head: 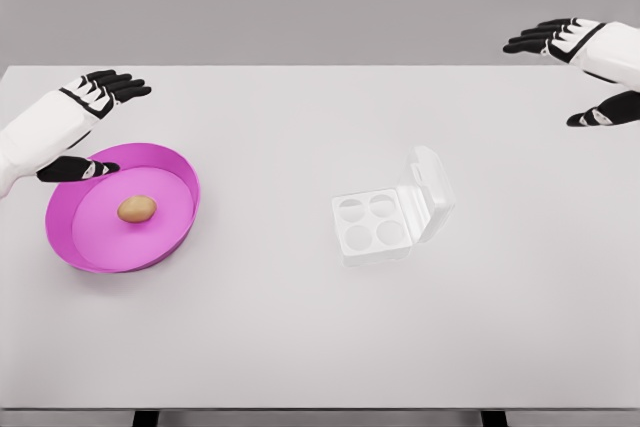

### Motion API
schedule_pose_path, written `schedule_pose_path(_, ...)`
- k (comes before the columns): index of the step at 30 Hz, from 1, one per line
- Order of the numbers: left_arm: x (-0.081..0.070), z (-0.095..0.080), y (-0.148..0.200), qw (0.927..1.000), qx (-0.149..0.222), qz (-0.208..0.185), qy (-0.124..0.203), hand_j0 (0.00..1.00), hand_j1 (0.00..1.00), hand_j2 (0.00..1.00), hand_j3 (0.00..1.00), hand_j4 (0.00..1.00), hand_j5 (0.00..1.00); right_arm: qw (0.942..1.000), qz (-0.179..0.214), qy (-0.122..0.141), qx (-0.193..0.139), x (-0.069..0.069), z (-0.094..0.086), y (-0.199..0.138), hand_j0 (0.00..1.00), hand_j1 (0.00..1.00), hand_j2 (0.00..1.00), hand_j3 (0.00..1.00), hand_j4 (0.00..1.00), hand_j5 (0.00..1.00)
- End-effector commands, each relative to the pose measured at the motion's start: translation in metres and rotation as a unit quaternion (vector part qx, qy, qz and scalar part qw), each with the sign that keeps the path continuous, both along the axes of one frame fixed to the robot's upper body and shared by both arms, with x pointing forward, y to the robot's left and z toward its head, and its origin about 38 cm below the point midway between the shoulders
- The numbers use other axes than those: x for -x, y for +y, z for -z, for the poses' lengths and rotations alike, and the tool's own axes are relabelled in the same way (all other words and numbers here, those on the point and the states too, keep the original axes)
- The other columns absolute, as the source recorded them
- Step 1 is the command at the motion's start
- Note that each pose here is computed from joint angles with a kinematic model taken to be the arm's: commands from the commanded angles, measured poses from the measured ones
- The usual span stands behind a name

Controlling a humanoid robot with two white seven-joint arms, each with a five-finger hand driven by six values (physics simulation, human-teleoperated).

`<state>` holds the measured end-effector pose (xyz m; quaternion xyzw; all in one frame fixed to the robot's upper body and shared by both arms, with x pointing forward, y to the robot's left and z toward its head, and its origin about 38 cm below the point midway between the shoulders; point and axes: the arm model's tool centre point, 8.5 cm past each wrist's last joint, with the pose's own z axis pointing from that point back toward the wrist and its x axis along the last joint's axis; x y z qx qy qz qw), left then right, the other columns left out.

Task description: Pack egg into the box and close the box lid

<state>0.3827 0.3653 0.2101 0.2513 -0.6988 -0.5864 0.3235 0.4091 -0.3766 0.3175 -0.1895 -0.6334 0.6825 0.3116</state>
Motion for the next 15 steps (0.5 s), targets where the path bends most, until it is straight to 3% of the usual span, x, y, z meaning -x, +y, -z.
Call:
schedule_pose_path(1, 0.0, -0.002, -0.002, 1.0, -0.002, 0.002, -0.005, 1.0, 1.0, 1.0, 1.0, 1.0, 1.0, 1.0, -0.001, -0.003, -0.003, 0.001, -0.002, 0.001, 1.0, 1.0, 1.0, 1.0, 1.0, 1.0)
schedule_pose_path(3, -0.001, -0.006, 0.0, 1.0, -0.003, 0.0, -0.009, 1.0, 1.0, 1.0, 1.0, 1.0, 1.0, 1.0, 0.003, -0.001, -0.004, 0.0, -0.001, -0.001, 1.0, 1.0, 1.0, 1.0, 1.0, 1.0)
schedule_pose_path(6, 0.001, -0.017, 0.012, 0.9999, 0.0, -0.006, -0.009, 0.99, 0.99, 0.99, 0.99, 0.99, 0.99, 0.9995, -0.001, -0.004, 0.03, 0.004, -0.003, 0.001, 1.0, 1.0, 1.0, 1.0, 1.0, 1.0)
schedule_pose_path(8, 0.003, -0.013, 0.011, 0.9998, 0.014, 0.005, 0.015, 0.99, 0.99, 0.99, 0.99, 0.99, 0.99, 0.9962, 0.01, -0.019, 0.085, 0.002, -0.003, 0.001, 1.0, 1.0, 1.0, 1.0, 1.0, 1.0)
schedule_pose_path(10, 0.007, -0.016, 0.02, 0.999, 0.016, 0.009, 0.041, 0.99, 0.99, 0.99, 0.99, 0.99, 0.99, 0.9957, 0.034, -0.045, 0.074, 0.003, -0.02, -0.013, 1.0, 1.0, 1.0, 1.0, 1.0, 1.0)
schedule_pose_path(12, 0.01, -0.011, 0.02, 0.9977, 0.014, 0.017, 0.064, 0.99, 0.99, 0.99, 0.99, 0.99, 0.99, 0.9954, 0.033, -0.041, 0.08, 0.005, -0.017, -0.013, 1.0, 1.0, 1.0, 1.0, 1.0, 1.0)
schedule_pose_path(13, 0.011, -0.008, 0.017, 0.9962, 0.004, 0.026, 0.083, 0.99, 0.99, 0.99, 0.99, 0.99, 0.99, 0.9954, 0.033, -0.026, 0.086, 0.007, -0.004, -0.013, 1.0, 1.0, 1.0, 1.0, 1.0, 1.0)
schedule_pose_path(15, 0.016, 0.001, 0.013, 0.987, -0.019, 0.053, 0.151, 0.99, 0.99, 0.99, 0.99, 0.99, 0.99, 0.9919, 0.041, 0.003, 0.12, 0.015, 0.023, -0.019, 1.0, 1.0, 1.0, 1.0, 1.0, 1.0)
